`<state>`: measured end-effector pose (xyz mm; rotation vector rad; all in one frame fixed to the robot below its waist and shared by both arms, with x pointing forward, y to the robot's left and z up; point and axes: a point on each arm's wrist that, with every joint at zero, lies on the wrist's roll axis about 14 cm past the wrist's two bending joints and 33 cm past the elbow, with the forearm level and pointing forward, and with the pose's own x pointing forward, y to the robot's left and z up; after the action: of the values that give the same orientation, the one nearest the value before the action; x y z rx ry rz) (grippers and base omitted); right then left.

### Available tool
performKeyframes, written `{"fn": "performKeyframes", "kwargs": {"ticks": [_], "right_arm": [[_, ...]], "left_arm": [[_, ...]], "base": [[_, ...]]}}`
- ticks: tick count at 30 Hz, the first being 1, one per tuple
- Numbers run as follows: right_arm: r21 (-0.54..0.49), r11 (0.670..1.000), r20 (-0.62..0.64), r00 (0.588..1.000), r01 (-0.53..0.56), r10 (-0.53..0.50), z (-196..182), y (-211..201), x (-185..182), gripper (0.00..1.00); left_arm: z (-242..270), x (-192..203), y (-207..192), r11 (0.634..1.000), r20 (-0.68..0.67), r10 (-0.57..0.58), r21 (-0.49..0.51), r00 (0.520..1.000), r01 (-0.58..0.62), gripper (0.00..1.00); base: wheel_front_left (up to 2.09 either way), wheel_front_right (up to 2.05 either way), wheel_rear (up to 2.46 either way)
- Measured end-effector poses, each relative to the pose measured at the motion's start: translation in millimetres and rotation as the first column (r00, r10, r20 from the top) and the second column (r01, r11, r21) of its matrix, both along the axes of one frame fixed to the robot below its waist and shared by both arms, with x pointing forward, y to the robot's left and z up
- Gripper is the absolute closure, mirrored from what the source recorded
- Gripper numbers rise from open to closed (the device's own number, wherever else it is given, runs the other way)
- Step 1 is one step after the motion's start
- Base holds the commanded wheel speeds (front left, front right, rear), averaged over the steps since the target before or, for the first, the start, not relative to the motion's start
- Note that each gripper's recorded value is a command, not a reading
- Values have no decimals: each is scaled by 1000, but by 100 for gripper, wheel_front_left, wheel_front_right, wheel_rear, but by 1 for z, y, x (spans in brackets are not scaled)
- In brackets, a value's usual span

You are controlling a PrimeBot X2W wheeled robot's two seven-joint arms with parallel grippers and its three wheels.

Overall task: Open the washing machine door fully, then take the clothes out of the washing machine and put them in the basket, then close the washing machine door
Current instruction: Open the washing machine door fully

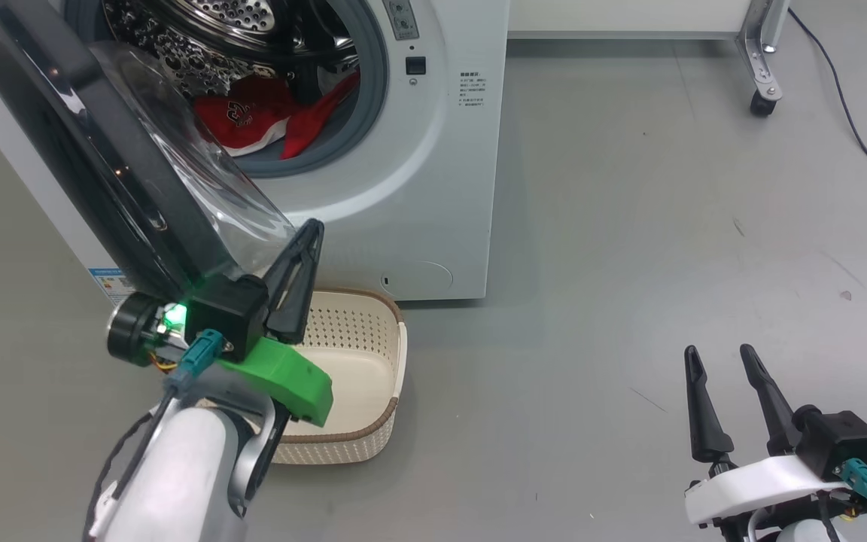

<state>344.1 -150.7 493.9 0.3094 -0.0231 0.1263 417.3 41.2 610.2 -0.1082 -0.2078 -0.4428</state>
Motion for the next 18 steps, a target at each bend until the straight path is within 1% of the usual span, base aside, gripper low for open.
{"fn": "performKeyframes", "kwargs": {"ticks": [4, 11, 14, 18], "right_arm": [[-2, 1000, -5, 1000, 6, -6, -2, -2, 0, 0], [8, 1000, -15, 1000, 3, -3, -5, 0, -1, 0], [4, 1000, -21, 1000, 8, -8, -7, -2, -1, 0], [4, 1000, -28, 1000, 5, -4, -10, -1, -3, 0]], "left_arm": [[-25, -4, -6, 1000, -101, -28, -8, 995, 27, 100], [-63, -10, -11, 999, -234, -44, 7, 971, 47, 100], [-76, -11, -11, 999, -278, -42, 18, 960, 49, 100], [-86, -8, -6, 1000, -313, -9, 24, 950, 17, 100]], "base": [[0, 0, 0], [0, 0, 0], [0, 0, 0], [0, 0, 0]]}}
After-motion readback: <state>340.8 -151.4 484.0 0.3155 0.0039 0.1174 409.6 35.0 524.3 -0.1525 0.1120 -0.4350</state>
